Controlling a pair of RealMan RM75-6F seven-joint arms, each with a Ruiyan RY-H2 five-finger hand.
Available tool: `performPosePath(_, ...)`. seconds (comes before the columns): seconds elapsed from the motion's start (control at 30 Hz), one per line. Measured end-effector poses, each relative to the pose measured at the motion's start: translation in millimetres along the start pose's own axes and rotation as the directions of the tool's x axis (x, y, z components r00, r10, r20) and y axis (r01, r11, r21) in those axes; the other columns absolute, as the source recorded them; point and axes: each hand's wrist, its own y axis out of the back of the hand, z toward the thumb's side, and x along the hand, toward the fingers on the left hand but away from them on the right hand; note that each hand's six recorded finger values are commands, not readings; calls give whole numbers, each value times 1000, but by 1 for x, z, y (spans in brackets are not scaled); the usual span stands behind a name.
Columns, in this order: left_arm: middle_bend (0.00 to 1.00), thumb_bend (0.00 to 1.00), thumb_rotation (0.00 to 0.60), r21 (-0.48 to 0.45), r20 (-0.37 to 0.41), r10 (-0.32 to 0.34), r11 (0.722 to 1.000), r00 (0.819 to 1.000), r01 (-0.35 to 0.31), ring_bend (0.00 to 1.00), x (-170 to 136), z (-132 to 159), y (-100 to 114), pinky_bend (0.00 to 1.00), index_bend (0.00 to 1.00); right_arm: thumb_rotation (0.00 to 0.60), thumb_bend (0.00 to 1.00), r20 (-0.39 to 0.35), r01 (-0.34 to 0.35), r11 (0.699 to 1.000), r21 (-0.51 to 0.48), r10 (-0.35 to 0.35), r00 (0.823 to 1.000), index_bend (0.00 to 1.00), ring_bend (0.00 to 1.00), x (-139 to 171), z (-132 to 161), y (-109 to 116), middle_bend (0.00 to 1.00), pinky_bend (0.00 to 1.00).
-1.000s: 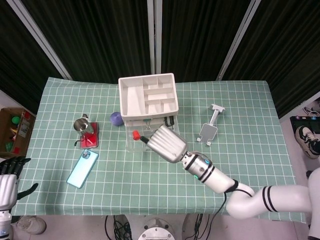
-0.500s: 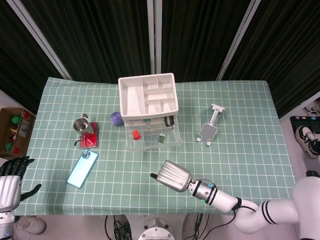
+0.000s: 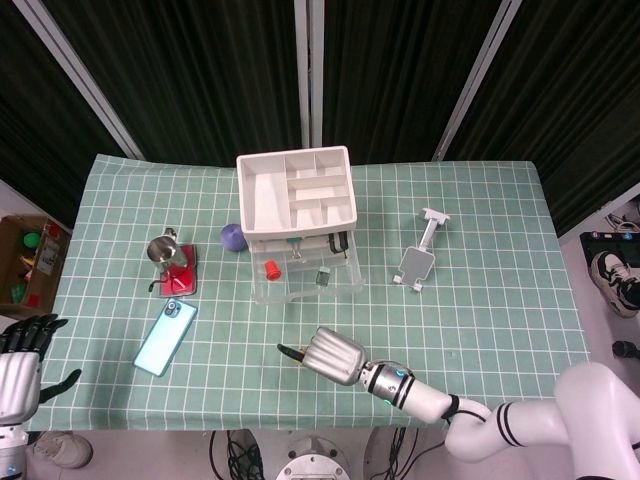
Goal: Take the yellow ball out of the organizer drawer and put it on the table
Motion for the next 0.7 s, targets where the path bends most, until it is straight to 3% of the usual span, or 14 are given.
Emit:
performPosePath(0.17, 193, 21, 600, -7, 11, 5, 1000, 1000, -5, 151, 4, 1, 0, 175, 236, 600, 188, 97, 64, 998, -7, -63, 993, 13, 867, 28, -23, 21, 894, 896)
performPosePath(0.27, 193, 20, 600, -8, 17, 1, 1000, 1000, -1, 151, 6, 2, -3, 175, 235, 600, 187, 198, 116, 993, -9, -112, 974, 55, 751, 58, -45, 34, 763, 859)
performPosePath(0.33, 193, 21, 600, -10, 22, -5, 1000, 1000, 5, 151, 8, 2, -5, 175, 236, 600, 187, 292, 155, 988, -11, -145, 945, 66, 601, 86, -63, 40, 633, 744)
performPosePath(0.37, 193, 21, 600, -11, 26, -6, 1000, 1000, 7, 151, 10, 3, -7, 175, 236, 600, 187, 337, 170, 985, -13, -156, 928, 67, 544, 100, -71, 42, 585, 693)
performPosePath(0.47, 193, 20, 600, -15, 40, -7, 1000, 999, 8, 151, 13, 7, -9, 176, 236, 600, 185, 501, 204, 979, -28, -163, 850, 20, 149, 154, -95, 43, 245, 269)
performPosePath(0.53, 193, 21, 600, -14, 51, -8, 1000, 999, 9, 151, 16, 10, -10, 175, 235, 600, 183, 605, 210, 976, -60, -132, 785, 0, 22, 193, -107, 37, 82, 68)
performPosePath(0.6, 193, 20, 600, -12, 60, -10, 1000, 998, 11, 151, 18, 13, -10, 175, 236, 600, 183, 680, 212, 971, -115, -78, 729, 0, 0, 223, -115, 28, 5, 0)
performPosePath(0.7, 193, 21, 600, -9, 72, -13, 1000, 997, 14, 151, 20, 18, -11, 176, 235, 600, 183, 749, 226, 955, -194, -4, 662, 0, 0, 258, -121, 16, 0, 0)
